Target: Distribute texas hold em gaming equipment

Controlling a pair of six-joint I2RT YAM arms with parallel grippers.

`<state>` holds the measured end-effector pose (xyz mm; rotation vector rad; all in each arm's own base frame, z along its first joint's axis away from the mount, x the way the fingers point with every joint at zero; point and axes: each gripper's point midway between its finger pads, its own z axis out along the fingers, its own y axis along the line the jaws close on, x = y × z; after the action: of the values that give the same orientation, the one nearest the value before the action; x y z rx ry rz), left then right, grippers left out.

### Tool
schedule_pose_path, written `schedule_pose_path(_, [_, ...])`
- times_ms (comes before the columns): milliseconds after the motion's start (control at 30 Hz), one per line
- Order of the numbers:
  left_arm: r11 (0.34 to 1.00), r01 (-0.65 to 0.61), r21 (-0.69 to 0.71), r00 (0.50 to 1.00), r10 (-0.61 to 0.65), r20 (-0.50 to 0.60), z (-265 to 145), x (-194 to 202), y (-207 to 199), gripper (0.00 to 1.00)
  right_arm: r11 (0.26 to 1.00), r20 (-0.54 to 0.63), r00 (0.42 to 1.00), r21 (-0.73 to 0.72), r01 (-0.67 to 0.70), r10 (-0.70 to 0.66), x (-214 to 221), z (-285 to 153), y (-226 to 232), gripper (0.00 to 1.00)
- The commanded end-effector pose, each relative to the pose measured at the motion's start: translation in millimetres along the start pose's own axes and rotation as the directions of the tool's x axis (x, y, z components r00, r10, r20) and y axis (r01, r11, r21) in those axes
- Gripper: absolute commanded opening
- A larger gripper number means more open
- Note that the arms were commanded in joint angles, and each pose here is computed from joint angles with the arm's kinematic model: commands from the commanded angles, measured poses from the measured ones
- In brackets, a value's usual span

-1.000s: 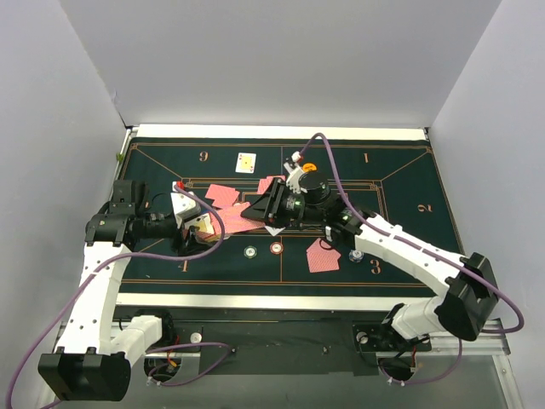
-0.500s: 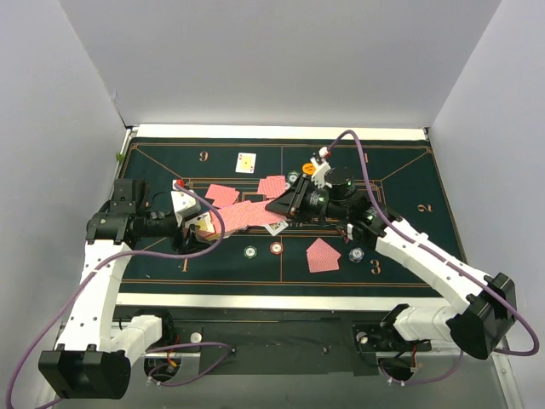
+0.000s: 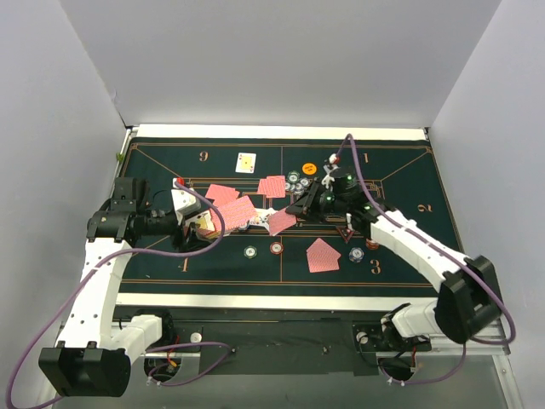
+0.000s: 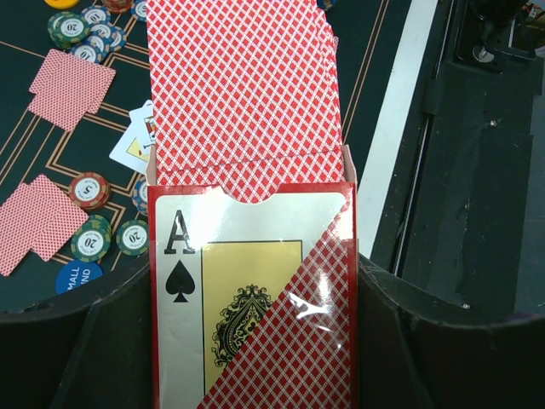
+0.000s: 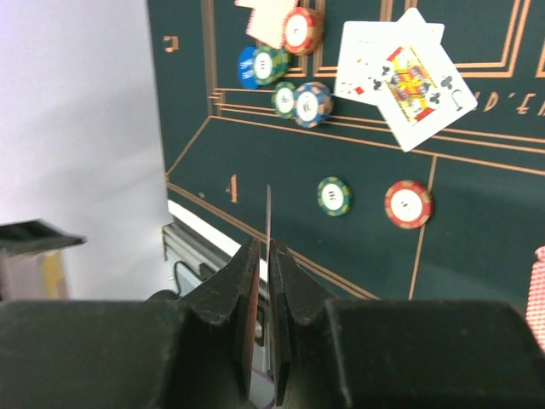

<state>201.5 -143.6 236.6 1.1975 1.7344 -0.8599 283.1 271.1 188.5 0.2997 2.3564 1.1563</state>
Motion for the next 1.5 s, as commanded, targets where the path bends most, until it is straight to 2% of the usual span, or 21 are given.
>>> schedule_pose_path(0, [0.997, -0.073, 0.002, 0.995, 0.073, 0.064, -3.6, -26.3, 1.3, 0.0, 0.997, -0.011, 0.997, 0.02, 0.07, -0.07, -10.1, 29.8, -11.5, 0.06])
schedule_pose_path(100, [0.998, -0.068, 0.003, 0.996, 0.068, 0.066, -3.7, -26.9, 0.9, 0.0, 0.99, -0.025, 0.995, 0.095, 0.101, -0.099, -18.4, 62.0, -34.1, 0.05])
schedule_pose_path(133, [0.998, -0.068, 0.002, 0.996, 0.068, 0.065, -4.0, -27.0, 0.9, 0.0, 0.99, -0.014, 0.994, 0.09, 0.111, -0.111, -26.5, 67.7, -29.0, 0.05])
schedule_pose_path(167, [0.998, -0.069, 0.001, 0.996, 0.069, 0.064, -4.2, -27.1, 0.9, 0.0, 0.984, -0.027, 0.993, 0.134, 0.119, -0.117, -26.2, 81.2, -45.5, 0.04])
schedule_pose_path(333, [0.998, -0.069, -0.003, 0.996, 0.069, 0.061, -5.8, -28.8, 0.1, 0.0, 0.974, -0.018, 0.992, 0.188, 0.123, -0.121, -39.2, 120.5, -72.1, 0.03])
schedule_pose_path(567, [0.997, -0.077, -0.005, 0.996, 0.077, 0.054, -7.3, -28.3, -1.8, 0.0, 0.946, -0.025, 0.988, 0.287, 0.151, -0.15, -37.2, 114.7, -100.8, 0.02])
schedule_pose_path(633, [0.997, -0.077, 0.0, 0.996, 0.077, 0.054, -6.5, -27.1, -1.8, 0.0, 0.948, -0.017, 0.988, 0.282, 0.149, -0.151, -36.5, 105.9, -96.7, 0.05])
schedule_pose_path(667, [0.997, -0.078, -0.001, 0.995, 0.078, 0.054, -6.5, -27.1, -1.8, 0.0, 0.953, 0.005, 0.988, 0.264, 0.146, -0.153, -41.0, 98.3, -86.4, 0.11])
schedule_pose_path(767, [0.997, -0.076, 0.006, 0.995, 0.076, 0.059, -5.8, -27.3, -2.1, 0.0, 0.969, 0.052, 0.988, 0.21, 0.132, -0.146, -47.2, 76.8, -60.9, 0.22])
schedule_pose_path(833, [0.997, -0.075, 0.007, 0.995, 0.074, 0.06, -6.0, -27.5, -2.8, 0.0, 0.984, 0.091, 0.987, 0.131, 0.12, -0.132, -51.7, 58.4, -31.2, 0.37])
schedule_pose_path(867, [0.997, -0.077, 0.005, 0.995, 0.077, 0.059, -6.2, -27.6, -2.8, 0.0, 0.993, 0.119, 0.986, 0.046, 0.111, -0.116, -54.4, 44.7, -5.3, 0.47])
schedule_pose_path(933, [0.997, -0.082, 0.003, 0.995, 0.081, 0.059, -6.2, -26.5, -3.5, 0.0, 0.992, 0.151, 0.986, -0.096, 0.087, -0.072, -57.4, 24.7, 34.4, 0.6])
schedule_pose_path(1000, [0.997, -0.083, 0.005, 0.995, 0.082, 0.057, -5.9, -25.2, -4.4, 0.0, 0.975, 0.153, 0.987, -0.207, 0.083, -0.052, -53.9, 7.9, 68.5, 0.68])
schedule_pose_path(1200, [0.997, -0.081, 0.008, 0.995, 0.08, 0.056, -5.2, -23.5, -4.7, 0.0, 0.916, 0.076, 0.993, -0.384, 0.114, -0.091, -10.1, -13.6, 139.3, 0.78])
schedule_pose_path(1467, [0.997, -0.079, 0.01, 0.995, 0.078, 0.059, -5.3, -24.6, -4.9, 0.0, 0.907, -0.016, 0.984, -0.391, 0.156, -0.177, 35.3, 3.2, 158.8, 0.81])
